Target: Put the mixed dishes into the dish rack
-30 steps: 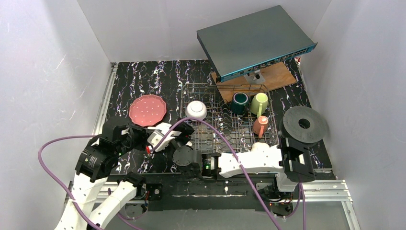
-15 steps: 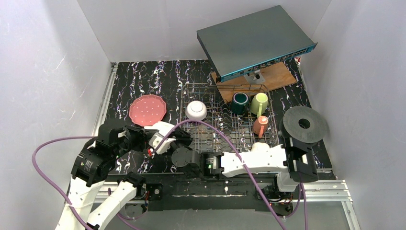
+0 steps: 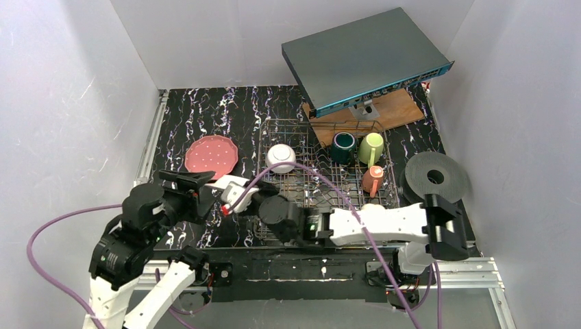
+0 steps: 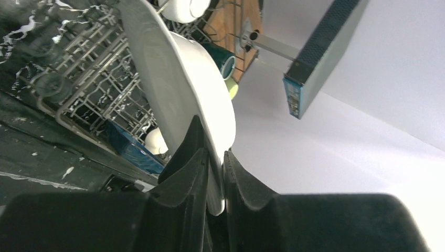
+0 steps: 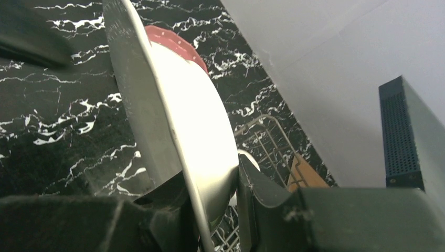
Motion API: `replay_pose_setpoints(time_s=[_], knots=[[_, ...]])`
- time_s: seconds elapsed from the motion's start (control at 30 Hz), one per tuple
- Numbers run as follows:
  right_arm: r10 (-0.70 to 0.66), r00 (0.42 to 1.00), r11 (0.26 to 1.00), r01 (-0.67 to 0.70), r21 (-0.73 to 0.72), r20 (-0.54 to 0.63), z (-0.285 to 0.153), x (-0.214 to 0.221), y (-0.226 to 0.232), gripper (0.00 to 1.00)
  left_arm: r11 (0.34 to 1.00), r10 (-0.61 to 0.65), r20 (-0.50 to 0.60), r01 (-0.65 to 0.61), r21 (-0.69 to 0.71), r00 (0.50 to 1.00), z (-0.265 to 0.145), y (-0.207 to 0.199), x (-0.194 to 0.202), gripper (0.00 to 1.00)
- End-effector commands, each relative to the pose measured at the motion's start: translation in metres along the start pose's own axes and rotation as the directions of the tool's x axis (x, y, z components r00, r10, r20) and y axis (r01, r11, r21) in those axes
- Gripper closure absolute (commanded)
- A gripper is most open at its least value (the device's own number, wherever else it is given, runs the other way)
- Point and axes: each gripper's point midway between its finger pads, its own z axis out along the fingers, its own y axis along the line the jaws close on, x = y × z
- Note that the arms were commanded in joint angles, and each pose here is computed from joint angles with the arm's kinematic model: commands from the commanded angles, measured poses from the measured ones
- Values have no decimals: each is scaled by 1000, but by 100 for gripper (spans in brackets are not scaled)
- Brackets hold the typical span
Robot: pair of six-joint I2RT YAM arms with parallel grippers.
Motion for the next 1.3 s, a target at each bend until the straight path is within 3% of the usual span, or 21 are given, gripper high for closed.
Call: replay_pose_setpoints(time_s=[0.0, 0.17, 0.33, 0.57, 0.8, 1.03, 1.27], knots=[[258, 962, 966, -258, -8, 89, -11, -23, -65, 99, 983, 101, 140, -121, 141, 985, -24, -25, -24, 16], [278, 958, 961, -278, -16, 74, -15, -3, -101, 99, 943, 255, 243, -297, 151, 936, -55, -32, -40, 4], [250, 968, 965, -252, 68, 29, -25, 33, -158, 99, 889, 381, 315, -438, 135, 869, -77, -31, -51, 3], [84, 994, 992, -78, 99, -67, -36, 98, -199, 99, 863, 447, 362, -501, 67, 818, -83, -16, -64, 3], [-24, 986, 999, 29, 24, -167, -34, 160, -205, 99, 801, 571, 283, -598, 11, 770, -69, -13, -53, 3], [-65, 975, 994, 45, -102, -211, -25, 196, -202, 99, 752, 648, 176, -659, 4, 741, -52, -19, -35, 3], [-61, 977, 982, 23, -185, -202, -16, 206, -198, 99, 716, 692, 159, -698, -22, 704, -46, -22, -35, 3]])
